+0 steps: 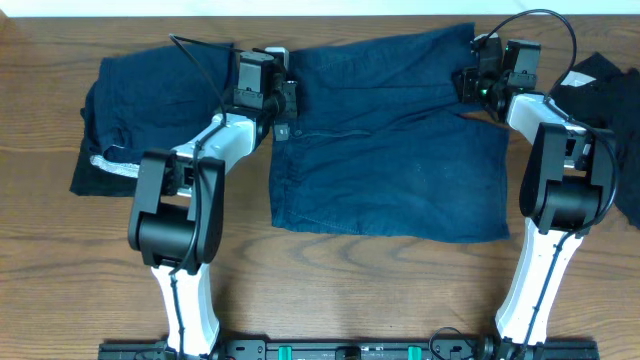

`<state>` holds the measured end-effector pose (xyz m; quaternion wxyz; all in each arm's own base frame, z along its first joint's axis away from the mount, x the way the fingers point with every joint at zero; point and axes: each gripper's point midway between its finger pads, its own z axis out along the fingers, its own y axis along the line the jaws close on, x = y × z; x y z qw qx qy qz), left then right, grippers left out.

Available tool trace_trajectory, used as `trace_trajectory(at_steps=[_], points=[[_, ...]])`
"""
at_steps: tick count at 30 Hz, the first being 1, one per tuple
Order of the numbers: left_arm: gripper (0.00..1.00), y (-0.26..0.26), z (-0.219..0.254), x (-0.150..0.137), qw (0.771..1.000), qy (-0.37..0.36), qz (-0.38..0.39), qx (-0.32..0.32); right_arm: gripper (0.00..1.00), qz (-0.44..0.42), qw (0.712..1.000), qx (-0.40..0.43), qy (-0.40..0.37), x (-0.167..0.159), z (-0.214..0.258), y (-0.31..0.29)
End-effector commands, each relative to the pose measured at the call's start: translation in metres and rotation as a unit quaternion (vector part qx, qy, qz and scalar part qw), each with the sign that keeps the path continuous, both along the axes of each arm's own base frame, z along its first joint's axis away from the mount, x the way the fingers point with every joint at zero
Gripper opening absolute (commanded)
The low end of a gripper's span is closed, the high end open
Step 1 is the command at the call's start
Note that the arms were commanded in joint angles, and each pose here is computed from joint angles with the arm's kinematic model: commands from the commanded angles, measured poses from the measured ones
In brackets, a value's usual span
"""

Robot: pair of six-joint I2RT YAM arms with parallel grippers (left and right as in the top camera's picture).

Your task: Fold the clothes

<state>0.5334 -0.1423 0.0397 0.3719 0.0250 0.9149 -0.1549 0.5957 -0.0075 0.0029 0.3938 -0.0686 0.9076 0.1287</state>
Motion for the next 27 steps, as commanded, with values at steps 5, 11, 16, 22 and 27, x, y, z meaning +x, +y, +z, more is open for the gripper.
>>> trace_trajectory(at_steps=[5,11,16,22,27], points=[[0.46,0.005,-0.039,0.002,0.999,0.024,0.022,-0.009,0.33,-0.011,0.999,-0.011,0.042,-0.015,-0.028,-0.004],[0.46,-0.02,-0.022,0.003,0.997,0.016,-0.014,-0.08,0.33,-0.01,0.999,-0.01,0.048,-0.017,-0.029,-0.003],[0.46,-0.026,-0.012,0.004,0.995,0.007,-0.024,-0.097,0.33,-0.009,0.999,-0.01,0.051,-0.019,-0.031,-0.002],[0.46,-0.025,-0.015,0.001,0.995,0.017,-0.023,-0.095,0.33,-0.009,0.999,-0.01,0.053,-0.02,-0.031,-0.002],[0.46,-0.015,-0.02,0.003,0.997,0.018,-0.001,-0.076,0.33,-0.009,0.998,-0.01,0.054,-0.02,-0.032,-0.002]])
